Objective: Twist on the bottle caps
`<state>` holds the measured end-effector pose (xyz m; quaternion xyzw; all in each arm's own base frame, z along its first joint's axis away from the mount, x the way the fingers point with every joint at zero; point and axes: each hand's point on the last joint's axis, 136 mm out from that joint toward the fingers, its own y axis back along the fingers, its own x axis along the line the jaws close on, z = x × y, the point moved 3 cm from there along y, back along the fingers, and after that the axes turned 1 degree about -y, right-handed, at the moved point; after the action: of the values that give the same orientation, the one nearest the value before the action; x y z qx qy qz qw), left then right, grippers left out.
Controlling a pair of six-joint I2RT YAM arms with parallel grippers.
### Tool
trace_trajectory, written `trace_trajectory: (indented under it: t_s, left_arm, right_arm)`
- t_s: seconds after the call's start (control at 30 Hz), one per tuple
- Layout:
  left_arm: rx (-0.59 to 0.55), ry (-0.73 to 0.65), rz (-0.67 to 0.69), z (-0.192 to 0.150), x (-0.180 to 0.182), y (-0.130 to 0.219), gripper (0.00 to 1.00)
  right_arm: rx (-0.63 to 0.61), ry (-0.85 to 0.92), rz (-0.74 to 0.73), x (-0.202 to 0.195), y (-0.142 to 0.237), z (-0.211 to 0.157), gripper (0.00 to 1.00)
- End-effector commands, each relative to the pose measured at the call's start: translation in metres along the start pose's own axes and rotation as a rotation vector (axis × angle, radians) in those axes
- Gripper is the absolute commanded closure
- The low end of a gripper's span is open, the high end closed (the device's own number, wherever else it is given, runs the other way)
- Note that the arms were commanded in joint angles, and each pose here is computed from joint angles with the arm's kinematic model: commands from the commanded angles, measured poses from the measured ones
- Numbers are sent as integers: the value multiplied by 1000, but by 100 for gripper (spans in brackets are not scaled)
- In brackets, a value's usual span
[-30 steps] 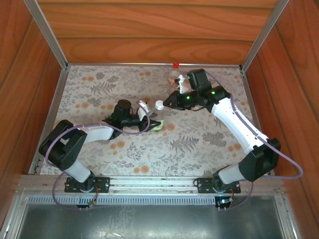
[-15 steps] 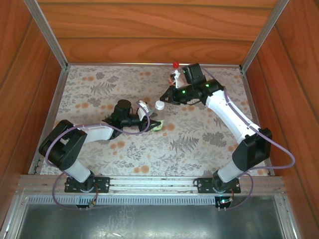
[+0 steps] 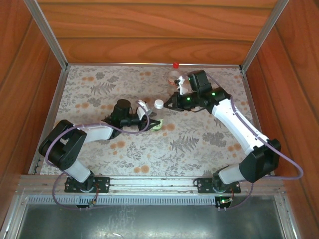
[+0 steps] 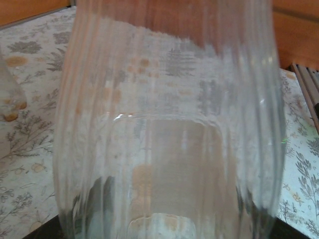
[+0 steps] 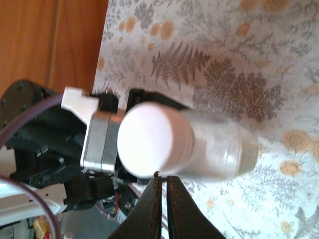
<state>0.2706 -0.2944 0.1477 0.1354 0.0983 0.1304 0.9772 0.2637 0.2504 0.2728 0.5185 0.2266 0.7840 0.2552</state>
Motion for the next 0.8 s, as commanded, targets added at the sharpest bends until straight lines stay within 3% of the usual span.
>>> trace_trajectory:
  t_s: [0.0, 0.13, 0.23, 0.47, 0.77]
  left_arm:
    - [-41, -18, 8, 15, 5, 1, 48]
    - [-42, -24, -4, 15, 2, 2, 48]
    - [-43, -27, -8, 15, 1, 2, 48]
    - [-46, -35, -3, 16, 0, 4, 48]
    - [-50, -26, 10, 18, 1, 6, 49]
  right_arm:
    - [-12, 1, -8, 5, 8, -2, 86]
    - [-49, -1, -29, 1, 9, 19, 75]
    - [-34, 9, -12, 3, 1, 30, 73]
    - [33, 8, 47, 7, -17, 38, 77]
    - [81, -12, 96, 8, -16, 16, 87]
